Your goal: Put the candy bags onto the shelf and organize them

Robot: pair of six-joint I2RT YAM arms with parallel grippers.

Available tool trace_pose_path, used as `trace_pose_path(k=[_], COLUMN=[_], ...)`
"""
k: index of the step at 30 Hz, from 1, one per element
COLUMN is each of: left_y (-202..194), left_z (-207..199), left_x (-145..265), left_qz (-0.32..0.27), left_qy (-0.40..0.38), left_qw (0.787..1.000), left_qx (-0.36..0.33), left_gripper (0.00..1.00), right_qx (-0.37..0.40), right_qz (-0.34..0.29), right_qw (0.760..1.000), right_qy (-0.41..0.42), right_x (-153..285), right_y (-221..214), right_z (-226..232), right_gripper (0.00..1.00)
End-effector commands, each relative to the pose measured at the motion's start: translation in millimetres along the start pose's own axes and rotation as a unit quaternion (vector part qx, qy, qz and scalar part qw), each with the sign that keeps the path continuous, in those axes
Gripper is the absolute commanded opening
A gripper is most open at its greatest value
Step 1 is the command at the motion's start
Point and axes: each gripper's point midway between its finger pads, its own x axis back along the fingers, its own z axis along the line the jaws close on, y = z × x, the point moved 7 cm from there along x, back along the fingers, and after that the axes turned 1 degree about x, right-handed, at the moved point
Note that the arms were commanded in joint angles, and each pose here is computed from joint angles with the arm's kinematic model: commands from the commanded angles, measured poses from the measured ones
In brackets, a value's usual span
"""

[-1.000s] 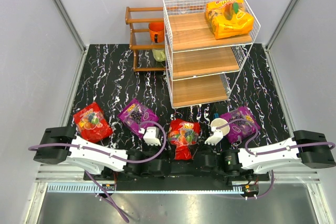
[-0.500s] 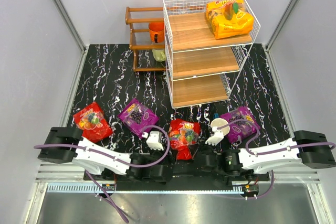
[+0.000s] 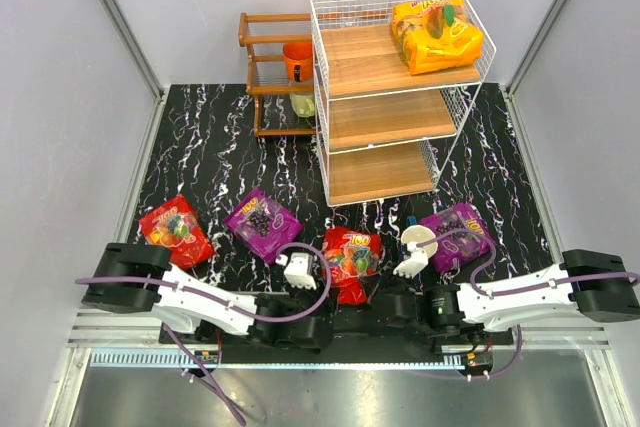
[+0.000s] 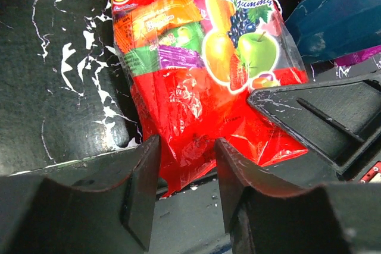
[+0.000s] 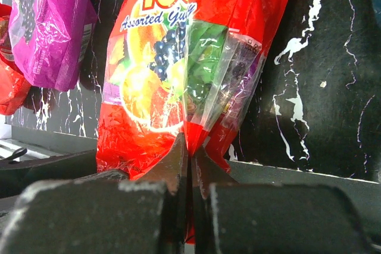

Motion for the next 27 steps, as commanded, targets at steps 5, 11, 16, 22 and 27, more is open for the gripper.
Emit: trace_pose_path(k=[5, 11, 16, 22, 27], left_y=[-3.0, 17.5, 52.1, 87.2, 111.0], left_z=[-11.5, -32.2, -67.4, -87.4, -99.9], left_x=[-3.9, 2.5, 21.5, 42.3, 53.7], left_qz=[-0.013, -0.044, -0.091, -0.121, -0.144], left_qy=[-0.016, -0.033, -0.05, -0.071, -0.089], left_qw=[1.0, 0.998, 0.991, 0.985, 0.976], left_qx=[0.015, -0.024, -0.087, -0.103, -0.133], left_gripper=[0.08, 0.0, 0.0, 0.0, 0.0], right_qx=[-0.014, 0.071, 0.128, 0.158, 0.148], right_qz=[-0.015, -0.016, -0.058, -0.105, -0.123], right_qw=[1.0, 0.997, 0.99, 0.981, 0.979], right_qy=[0.001, 0.006, 0.009, 0.049, 0.068], right_x=[-1.9, 8.3, 31.6, 60.3, 80.7], right_y=[4.2, 16.5, 56.4, 100.4, 126.9], right_z=[1.2, 24.6, 69.1, 97.6, 103.6], right_gripper=[0.0, 0.0, 0.0, 0.0, 0.0])
